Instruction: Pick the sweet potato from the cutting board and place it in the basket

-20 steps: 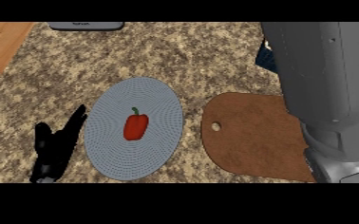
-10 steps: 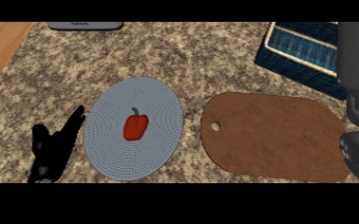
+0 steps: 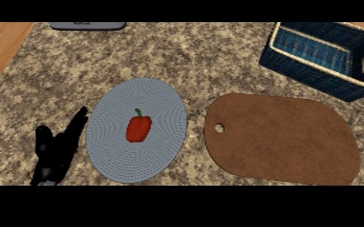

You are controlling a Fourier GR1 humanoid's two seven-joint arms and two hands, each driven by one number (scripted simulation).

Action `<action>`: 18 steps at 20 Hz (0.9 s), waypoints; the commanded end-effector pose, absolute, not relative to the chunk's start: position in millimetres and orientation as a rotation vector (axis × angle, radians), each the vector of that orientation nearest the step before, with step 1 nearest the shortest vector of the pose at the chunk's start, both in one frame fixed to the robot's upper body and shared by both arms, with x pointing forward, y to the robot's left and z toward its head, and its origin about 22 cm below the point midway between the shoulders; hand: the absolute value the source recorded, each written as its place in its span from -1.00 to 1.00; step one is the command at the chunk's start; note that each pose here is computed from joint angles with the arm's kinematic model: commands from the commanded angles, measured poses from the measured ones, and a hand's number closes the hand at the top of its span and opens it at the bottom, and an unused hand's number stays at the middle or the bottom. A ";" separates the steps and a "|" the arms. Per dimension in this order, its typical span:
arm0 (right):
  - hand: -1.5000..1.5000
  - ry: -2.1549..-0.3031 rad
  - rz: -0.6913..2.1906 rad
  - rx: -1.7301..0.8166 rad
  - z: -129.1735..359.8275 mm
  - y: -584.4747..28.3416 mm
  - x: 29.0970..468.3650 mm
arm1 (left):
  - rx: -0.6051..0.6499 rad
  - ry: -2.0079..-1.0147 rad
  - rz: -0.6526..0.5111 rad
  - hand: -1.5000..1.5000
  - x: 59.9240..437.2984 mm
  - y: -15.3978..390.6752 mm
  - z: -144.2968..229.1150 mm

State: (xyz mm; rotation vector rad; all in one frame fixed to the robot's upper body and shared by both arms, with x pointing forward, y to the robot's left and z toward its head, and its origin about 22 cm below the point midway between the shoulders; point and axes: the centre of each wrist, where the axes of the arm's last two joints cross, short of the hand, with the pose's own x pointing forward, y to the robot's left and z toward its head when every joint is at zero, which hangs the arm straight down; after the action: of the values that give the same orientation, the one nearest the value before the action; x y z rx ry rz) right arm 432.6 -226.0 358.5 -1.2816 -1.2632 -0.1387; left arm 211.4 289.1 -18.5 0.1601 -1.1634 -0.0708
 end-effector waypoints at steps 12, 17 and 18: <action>1.00 -1.321 -0.352 -1.098 291.7 -297.7 446.2 | 0.160 -1.036 -0.035 0.00 203.3 291.2 -43.5; 1.00 -1.126 -0.288 -1.284 252.2 -317.6 448.7 | 0.155 -1.024 -0.041 0.00 197.4 282.9 -49.6; 1.00 -1.120 -0.339 -1.297 244.0 -308.5 449.5 | 0.172 -1.010 -0.033 0.00 196.3 296.3 -48.2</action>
State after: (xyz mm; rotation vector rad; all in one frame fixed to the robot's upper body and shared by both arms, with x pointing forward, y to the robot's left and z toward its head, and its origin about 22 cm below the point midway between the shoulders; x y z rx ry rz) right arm 449.3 -300.6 268.4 -1.1818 -1.2334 -0.3214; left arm 208.4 288.4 -21.5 0.1684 -1.1644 -0.0606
